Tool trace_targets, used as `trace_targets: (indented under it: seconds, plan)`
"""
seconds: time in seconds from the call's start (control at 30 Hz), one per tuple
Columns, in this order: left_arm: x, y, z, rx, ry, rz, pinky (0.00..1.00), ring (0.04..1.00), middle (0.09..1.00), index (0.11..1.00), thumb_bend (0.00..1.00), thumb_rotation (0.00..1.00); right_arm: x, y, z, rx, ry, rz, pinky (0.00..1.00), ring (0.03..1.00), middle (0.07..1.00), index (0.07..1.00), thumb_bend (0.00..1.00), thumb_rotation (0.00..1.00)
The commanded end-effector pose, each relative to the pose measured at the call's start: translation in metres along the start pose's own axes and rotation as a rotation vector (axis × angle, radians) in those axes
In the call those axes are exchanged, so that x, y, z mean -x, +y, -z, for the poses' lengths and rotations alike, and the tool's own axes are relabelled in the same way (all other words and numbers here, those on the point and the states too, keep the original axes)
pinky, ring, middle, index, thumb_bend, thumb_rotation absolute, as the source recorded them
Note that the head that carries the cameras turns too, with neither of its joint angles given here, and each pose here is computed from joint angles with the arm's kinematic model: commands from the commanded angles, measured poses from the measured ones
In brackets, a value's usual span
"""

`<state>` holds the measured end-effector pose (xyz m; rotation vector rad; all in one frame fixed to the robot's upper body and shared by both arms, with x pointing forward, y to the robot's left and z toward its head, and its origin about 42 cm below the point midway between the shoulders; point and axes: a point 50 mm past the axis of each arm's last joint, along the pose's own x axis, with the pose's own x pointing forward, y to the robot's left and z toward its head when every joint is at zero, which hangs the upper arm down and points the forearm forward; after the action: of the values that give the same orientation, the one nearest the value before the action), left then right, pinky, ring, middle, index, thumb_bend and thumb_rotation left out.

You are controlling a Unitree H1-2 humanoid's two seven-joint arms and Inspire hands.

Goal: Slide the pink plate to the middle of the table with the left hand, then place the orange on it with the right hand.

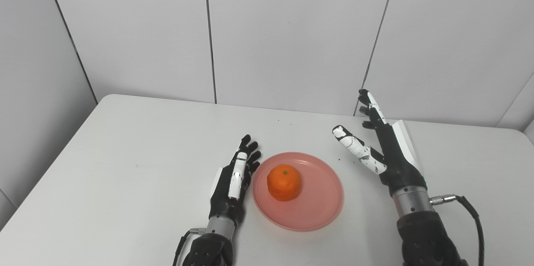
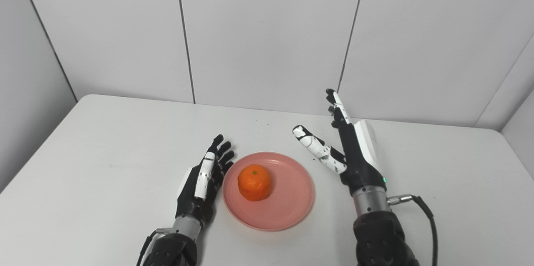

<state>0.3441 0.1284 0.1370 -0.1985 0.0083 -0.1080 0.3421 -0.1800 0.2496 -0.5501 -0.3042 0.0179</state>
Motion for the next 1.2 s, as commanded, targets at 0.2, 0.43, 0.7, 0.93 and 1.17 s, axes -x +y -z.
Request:
trace_targets:
  seconds: [0.2, 0.43, 0.7, 0.93, 1.17]
  plan:
    - [-0.001, 0.010, -0.003, -0.027, -0.017, 0.013, 0.95, 0.942, 0.952, 0.950, 0.37, 1.00, 0.013, 0.012, 0.019, -0.297, 0.035, 0.104, 0.90, 0.926, 0.961, 0.973, 0.76, 1.00]
    - [0.005, 0.012, -0.012, -0.059, -0.102, 0.026, 0.96, 0.957, 0.970, 0.959, 0.37, 1.00, 0.020, 0.025, 0.038, -0.456, 0.164, 0.100, 0.99, 0.955, 0.982, 0.988, 0.73, 1.00]
    - [0.011, 0.014, -0.018, -0.123, -0.141, 0.039, 1.00, 0.998, 1.000, 1.000, 0.36, 1.00, 0.030, 0.034, 0.036, -0.650, 0.235, 0.039, 1.00, 1.000, 1.000, 1.000, 0.67, 1.00]
    - [0.013, 0.013, -0.020, -0.122, -0.140, 0.040, 1.00, 1.000, 1.000, 1.000, 0.35, 1.00, 0.035, 0.037, 0.025, -0.713, 0.264, 0.011, 1.00, 1.000, 1.000, 1.000, 0.43, 1.00]
    - [0.016, 0.013, -0.022, -0.122, -0.133, 0.046, 1.00, 1.000, 1.000, 1.000, 0.34, 1.00, 0.037, 0.042, 0.020, -0.737, 0.263, 0.003, 1.00, 1.000, 1.000, 1.000, 0.34, 1.00]
